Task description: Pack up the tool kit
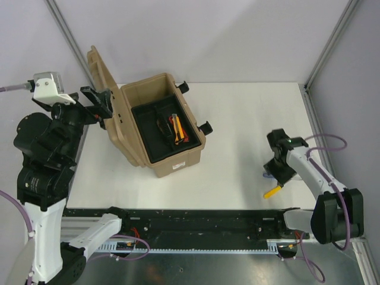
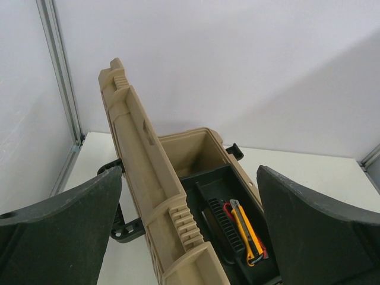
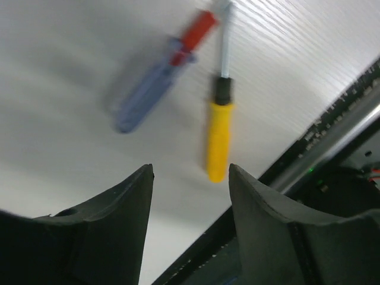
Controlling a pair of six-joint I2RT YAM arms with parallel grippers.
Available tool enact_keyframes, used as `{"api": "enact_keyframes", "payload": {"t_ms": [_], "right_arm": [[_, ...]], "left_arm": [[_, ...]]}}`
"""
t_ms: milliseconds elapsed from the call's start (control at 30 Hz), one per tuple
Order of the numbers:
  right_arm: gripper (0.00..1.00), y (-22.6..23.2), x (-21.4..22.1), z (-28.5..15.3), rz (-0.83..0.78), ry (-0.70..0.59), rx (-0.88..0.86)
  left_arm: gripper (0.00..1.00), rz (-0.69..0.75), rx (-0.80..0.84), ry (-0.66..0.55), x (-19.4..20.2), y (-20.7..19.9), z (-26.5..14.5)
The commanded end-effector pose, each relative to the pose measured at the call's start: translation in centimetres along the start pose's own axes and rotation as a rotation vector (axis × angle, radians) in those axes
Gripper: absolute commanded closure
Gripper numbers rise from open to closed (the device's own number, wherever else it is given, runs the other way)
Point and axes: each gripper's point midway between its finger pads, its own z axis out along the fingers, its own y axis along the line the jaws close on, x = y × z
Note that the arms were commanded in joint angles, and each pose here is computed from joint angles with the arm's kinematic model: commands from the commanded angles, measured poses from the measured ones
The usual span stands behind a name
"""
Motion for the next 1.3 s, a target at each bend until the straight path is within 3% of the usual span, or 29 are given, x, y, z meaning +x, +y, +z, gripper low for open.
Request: {"api": "enact_keyframes", "payload": {"t_ms": [0, 267, 600, 667, 767, 833, 1100, 1267], "right_arm": [[0.43, -2.2, 2.4, 1.8, 0.106, 0.107, 0.011], [0.47, -3.9, 4.6, 4.3, 0.108, 0.162, 0.053], [0.53, -3.6, 4.4, 6.6, 0.092, 0.131, 0.065], [0.59, -3.5, 4.4, 6.9, 0.103, 0.127, 0.072], [0.88, -3.3, 4.3, 7.2, 0.117, 0.124, 0.077], [0.97, -3.3, 4.2, 7.2, 0.134, 0.112, 0.079], [1.0, -2.1, 1.3, 3.2, 0.196, -0.082, 0.003], [1.0, 1.4, -1.0, -1.6, 0.147, -0.203, -0.097]], "left_arm": [[0.01, -0.005, -0.003, -0.008, 0.0, 0.0, 0.3], [0.01, 0.002, -0.008, 0.002, 0.4, 0.0, 0.6], [0.01, 0.008, -0.014, 0.003, 0.4, 0.1, 0.7], [0.01, 0.012, -0.021, 0.0, 0.3, 0.3, 0.6], [0.01, 0.021, -0.028, -0.006, 0.1, 0.4, 0.5], [0.01, 0.024, -0.031, -0.009, 0.0, 0.5, 0.5], [0.01, 0.028, -0.034, -0.009, -0.1, 0.5, 0.6], [0.01, 0.028, -0.032, -0.01, -0.2, 0.4, 0.8]]}}
